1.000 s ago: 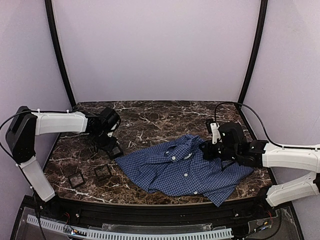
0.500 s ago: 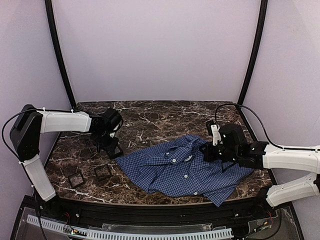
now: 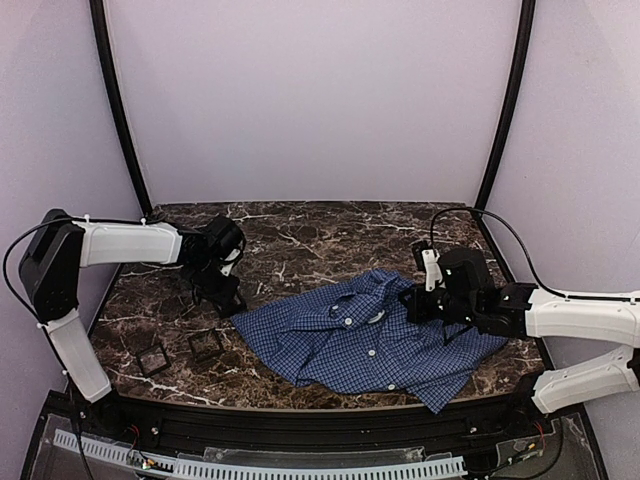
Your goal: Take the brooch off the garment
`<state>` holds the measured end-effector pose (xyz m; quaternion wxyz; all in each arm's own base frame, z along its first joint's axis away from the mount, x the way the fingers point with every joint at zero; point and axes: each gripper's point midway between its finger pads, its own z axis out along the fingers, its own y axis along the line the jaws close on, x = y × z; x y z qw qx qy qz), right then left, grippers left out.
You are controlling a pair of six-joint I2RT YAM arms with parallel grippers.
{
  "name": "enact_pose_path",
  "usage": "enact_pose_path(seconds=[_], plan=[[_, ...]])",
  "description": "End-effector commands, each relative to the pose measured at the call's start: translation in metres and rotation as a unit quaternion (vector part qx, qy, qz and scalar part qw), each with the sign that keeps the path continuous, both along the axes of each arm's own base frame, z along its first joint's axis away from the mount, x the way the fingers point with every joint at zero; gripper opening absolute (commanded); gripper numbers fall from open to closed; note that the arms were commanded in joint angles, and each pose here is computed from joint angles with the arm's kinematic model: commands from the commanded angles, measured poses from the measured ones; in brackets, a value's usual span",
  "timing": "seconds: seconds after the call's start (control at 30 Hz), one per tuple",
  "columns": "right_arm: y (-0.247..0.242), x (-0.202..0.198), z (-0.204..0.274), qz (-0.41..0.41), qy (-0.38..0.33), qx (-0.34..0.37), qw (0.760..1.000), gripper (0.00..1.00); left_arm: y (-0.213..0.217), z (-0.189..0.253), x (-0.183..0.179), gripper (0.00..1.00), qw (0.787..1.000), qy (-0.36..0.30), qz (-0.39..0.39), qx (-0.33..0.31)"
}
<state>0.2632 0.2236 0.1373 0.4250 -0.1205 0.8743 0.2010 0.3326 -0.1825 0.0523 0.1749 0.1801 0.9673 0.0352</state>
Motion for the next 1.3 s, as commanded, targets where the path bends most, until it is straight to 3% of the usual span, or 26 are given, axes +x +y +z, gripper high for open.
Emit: enact_pose_path(seconds=[0.0, 0.23, 0.37, 0.5, 0.63, 0.77, 1.0, 1.27], plan=[[-0.001, 0.0, -0.002, -0.002, 0.001, 0.007, 1.0, 0.0, -0.022, 0.032, 0.004, 0.46, 0.997, -0.021, -0.012, -0.075], [0.0, -0.001, 0.001, 0.003, -0.001, 0.011, 1.0, 0.0, -0.029, 0.046, -0.001, 0.54, 0.994, -0.023, -0.015, -0.108], [0.006, -0.004, 0.008, 0.022, -0.011, 0.025, 0.999, 0.0, -0.037, 0.063, -0.001, 0.69, 0.99, -0.037, -0.03, -0.135], [0.023, -0.015, 0.026, 0.082, -0.031, 0.057, 0.995, 0.0, -0.069, 0.094, -0.01, 0.81, 0.97, -0.044, -0.096, -0.219], [0.039, -0.025, 0.043, 0.131, -0.031, 0.091, 0.987, 0.0, -0.112, 0.14, -0.032, 0.93, 0.935, -0.061, -0.196, -0.289], [0.046, -0.025, 0.055, 0.133, -0.022, 0.116, 0.984, 0.0, -0.153, 0.171, -0.062, 0.97, 0.911, -0.086, -0.281, -0.291], [0.052, -0.018, 0.065, 0.12, -0.012, 0.133, 0.984, 0.0, -0.209, 0.183, -0.099, 0.99, 0.881, -0.088, -0.327, -0.33], [0.06, -0.016, 0.07, 0.12, -0.006, 0.143, 0.982, 0.0, -0.238, 0.155, -0.1, 0.99, 0.894, -0.109, -0.304, -0.311]])
